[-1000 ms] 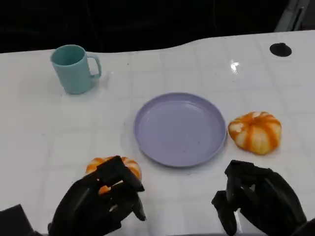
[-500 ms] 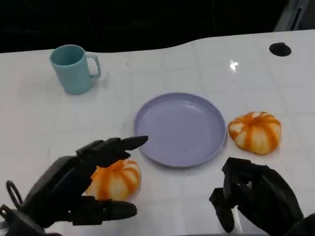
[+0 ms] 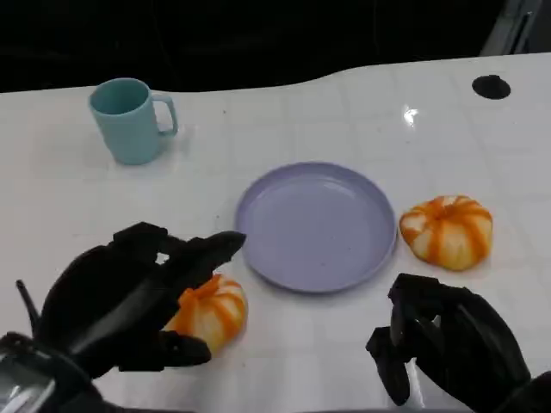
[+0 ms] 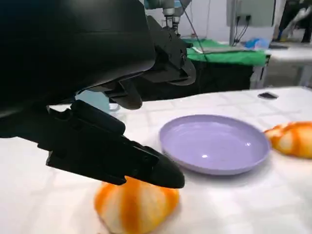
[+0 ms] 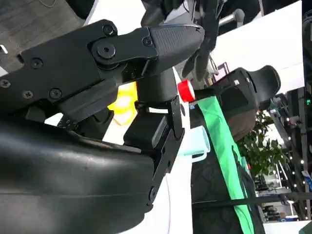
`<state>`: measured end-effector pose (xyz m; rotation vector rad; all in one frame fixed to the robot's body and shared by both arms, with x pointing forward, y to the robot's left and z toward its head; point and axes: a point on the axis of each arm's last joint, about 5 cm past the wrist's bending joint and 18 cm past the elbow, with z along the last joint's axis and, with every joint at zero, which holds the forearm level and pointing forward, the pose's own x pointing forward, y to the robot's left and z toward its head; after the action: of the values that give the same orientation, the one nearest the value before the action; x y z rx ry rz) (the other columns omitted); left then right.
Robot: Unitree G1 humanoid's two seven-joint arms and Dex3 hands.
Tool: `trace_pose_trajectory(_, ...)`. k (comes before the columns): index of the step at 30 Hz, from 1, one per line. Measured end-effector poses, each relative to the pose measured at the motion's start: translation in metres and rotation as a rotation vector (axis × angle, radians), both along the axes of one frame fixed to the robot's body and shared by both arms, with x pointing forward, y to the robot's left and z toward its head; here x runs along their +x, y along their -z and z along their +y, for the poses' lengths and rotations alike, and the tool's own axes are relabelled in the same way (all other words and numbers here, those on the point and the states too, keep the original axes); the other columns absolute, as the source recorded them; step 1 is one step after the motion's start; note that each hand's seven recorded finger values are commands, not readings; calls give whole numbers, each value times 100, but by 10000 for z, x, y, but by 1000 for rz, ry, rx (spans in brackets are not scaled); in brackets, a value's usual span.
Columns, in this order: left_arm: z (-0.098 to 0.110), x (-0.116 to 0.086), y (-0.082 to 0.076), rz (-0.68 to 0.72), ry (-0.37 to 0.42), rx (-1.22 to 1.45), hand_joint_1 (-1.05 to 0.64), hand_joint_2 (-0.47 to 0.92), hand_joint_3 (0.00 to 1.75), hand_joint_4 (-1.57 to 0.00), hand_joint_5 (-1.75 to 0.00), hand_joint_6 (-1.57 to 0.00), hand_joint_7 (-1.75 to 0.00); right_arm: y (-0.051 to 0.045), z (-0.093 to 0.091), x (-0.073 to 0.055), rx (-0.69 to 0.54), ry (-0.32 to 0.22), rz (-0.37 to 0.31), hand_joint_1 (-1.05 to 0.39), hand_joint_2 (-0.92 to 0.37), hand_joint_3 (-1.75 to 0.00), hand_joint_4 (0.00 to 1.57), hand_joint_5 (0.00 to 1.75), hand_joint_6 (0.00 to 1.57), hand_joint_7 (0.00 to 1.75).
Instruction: Grasp the bread from the table and place it into the plate.
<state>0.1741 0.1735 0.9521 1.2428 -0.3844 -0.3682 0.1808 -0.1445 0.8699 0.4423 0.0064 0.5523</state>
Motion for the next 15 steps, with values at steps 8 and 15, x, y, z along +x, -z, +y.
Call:
trace_pose_trajectory(8, -100, 209, 190, 127, -36, 112, -70, 88, 0, -38, -39, -32, -1, -7, 3, 3, 2, -3, -2, -96, -92, -31, 119, 165, 104, 149)
trace_pose_trajectory(15, -125, 341, 339, 210, -82, 178, -71, 90, 0, -42, -25, -33, -1, -11, 6, 6, 2, -7, -5, -96, -92, -32, 119, 164, 103, 147)
